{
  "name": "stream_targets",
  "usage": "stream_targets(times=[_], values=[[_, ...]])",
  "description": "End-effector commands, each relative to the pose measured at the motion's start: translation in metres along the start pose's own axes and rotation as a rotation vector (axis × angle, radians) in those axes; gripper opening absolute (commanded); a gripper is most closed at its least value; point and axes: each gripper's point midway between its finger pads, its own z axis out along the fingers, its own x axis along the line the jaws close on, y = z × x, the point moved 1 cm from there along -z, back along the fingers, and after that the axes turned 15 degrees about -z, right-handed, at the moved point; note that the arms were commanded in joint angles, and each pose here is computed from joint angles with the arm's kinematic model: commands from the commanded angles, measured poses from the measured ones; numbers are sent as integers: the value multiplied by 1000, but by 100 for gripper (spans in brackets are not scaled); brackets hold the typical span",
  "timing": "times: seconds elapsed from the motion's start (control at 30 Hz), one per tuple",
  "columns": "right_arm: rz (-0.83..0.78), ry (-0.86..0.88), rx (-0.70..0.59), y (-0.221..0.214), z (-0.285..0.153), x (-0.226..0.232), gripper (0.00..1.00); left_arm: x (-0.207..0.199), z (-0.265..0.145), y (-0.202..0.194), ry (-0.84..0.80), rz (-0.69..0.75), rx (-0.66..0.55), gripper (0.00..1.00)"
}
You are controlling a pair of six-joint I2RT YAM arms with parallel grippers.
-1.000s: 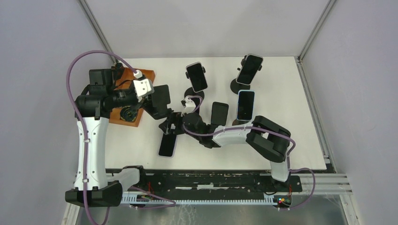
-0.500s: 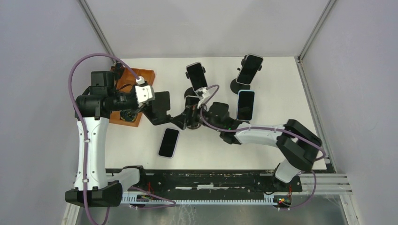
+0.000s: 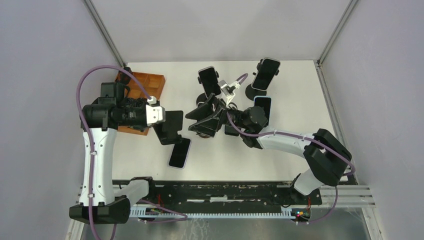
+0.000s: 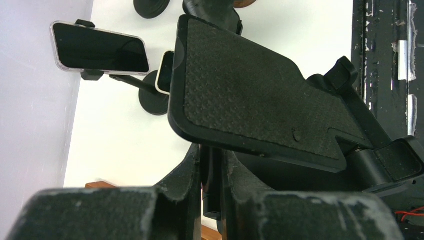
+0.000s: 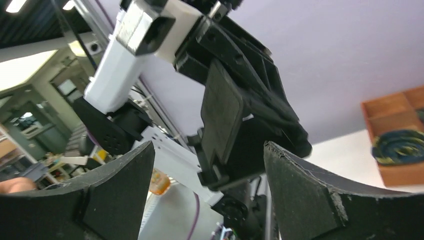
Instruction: Remove the phone from the phone stand
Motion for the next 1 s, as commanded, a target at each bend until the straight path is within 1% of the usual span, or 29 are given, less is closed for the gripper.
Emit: stream_targets(times=[0.0,0.17,0.27,0.63,0.77,0.8,0.83,0.9,0.93,0.97], values=[[6,220,-78,28,19,38,84,-12,-1,15,-23,83,-65,2],[13,259,-38,19,36,42,79,-14,-1,16,-24,93,-69,2],[19,262,-25,15,39,43,72,-14,-1,19,-24,94,-75,2],[15,271,16,4,52,44,24,-14,-4,32,-25,81,-112,2],[-25,253,20,5,56,39,5,-15,-6,37,-28,48,-127,2],[-52,244,27,7,56,37,0,-15,-6,36,-28,40,-126,5],[-72,227,42,7,56,32,0,-15,-5,35,-29,30,-123,11],[-131,189,71,8,54,21,0,-15,-5,32,-27,8,-111,35],[-178,169,81,11,52,15,0,-16,-5,31,-25,-4,-104,45],[-203,144,103,10,49,8,0,-15,-5,29,-23,-13,-95,52]])
